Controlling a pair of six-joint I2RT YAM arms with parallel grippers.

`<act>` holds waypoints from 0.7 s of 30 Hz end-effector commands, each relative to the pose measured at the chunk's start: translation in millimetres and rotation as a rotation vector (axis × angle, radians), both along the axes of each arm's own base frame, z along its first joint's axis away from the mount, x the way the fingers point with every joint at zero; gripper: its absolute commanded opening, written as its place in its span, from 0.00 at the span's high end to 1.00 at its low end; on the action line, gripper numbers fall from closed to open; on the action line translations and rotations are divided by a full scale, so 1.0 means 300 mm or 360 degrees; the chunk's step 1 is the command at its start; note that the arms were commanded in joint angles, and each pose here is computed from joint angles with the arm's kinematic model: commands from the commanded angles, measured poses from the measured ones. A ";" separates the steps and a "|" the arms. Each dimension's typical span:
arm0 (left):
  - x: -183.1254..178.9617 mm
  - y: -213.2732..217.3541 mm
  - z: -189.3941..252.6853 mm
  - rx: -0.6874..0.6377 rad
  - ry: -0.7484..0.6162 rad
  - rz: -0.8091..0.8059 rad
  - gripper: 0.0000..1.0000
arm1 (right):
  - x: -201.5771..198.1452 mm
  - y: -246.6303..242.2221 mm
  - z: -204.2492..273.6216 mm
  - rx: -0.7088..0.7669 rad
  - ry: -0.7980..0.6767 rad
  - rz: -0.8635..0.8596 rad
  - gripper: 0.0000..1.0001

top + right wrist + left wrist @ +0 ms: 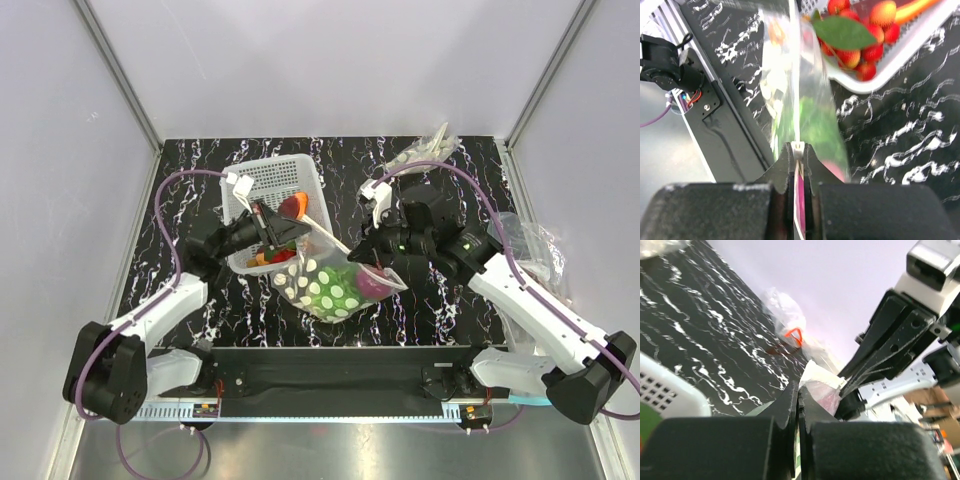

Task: Place the food in the zip-top bag and seal the zipper
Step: Zip the zipper food storage bag at the center of the board.

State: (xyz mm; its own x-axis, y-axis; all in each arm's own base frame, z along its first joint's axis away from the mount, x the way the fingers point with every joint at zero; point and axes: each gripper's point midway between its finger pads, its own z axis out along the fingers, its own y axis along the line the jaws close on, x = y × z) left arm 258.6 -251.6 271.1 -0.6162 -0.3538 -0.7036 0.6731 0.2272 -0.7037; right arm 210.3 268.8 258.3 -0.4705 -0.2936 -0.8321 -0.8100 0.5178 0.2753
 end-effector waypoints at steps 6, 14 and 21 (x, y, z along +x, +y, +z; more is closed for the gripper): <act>0.162 0.135 0.056 0.0092 -0.0130 0.0513 1.00 | -0.114 -0.100 0.047 -0.0107 0.0315 -0.0169 1.00; 0.222 0.173 -0.034 0.0172 -0.0045 0.0630 1.00 | -0.178 -0.184 0.014 -0.0257 0.0455 -0.0268 1.00; 0.242 0.207 -0.058 0.0218 -0.0032 0.0710 1.00 | -0.222 -0.231 0.020 -0.0296 0.0478 -0.0289 1.00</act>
